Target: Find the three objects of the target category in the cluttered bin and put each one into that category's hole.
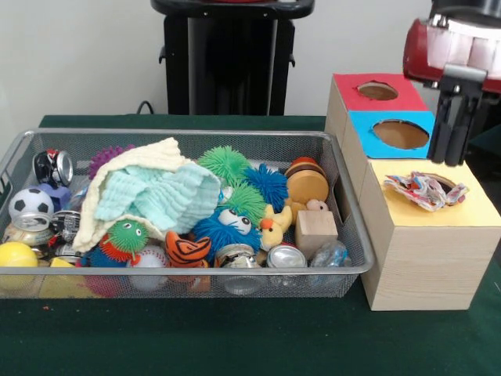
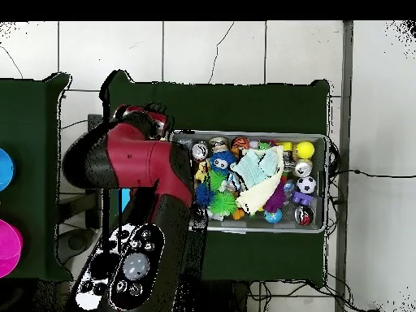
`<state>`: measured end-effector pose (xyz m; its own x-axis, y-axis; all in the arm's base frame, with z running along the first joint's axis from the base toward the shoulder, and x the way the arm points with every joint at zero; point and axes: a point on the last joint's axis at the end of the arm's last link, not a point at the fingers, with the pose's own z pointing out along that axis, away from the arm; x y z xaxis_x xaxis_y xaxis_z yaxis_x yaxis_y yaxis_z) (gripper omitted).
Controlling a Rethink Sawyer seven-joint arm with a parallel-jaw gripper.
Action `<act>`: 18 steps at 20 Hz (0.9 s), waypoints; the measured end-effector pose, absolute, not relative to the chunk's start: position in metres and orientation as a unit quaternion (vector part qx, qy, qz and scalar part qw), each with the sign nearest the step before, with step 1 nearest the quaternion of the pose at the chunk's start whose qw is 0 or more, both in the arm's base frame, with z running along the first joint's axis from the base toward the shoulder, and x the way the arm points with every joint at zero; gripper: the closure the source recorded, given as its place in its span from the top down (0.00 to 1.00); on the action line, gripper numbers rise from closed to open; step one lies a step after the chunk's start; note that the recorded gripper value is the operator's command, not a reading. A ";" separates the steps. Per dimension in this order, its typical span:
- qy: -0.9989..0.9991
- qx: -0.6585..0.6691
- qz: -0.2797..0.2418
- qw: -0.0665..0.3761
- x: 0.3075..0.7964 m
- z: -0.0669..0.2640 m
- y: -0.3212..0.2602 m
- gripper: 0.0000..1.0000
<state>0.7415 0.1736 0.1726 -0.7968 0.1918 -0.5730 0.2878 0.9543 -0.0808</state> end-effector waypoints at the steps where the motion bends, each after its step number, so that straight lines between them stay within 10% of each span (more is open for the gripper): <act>1: 0.943 0.124 -0.083 0.298 0.743 0.167 0.173 0.00; 18: 0.946 0.116 -0.110 0.280 0.723 0.103 0.153 0.00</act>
<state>0.7229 0.1527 0.1030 -0.8161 0.1582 -0.5558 0.2820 0.9486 -0.1440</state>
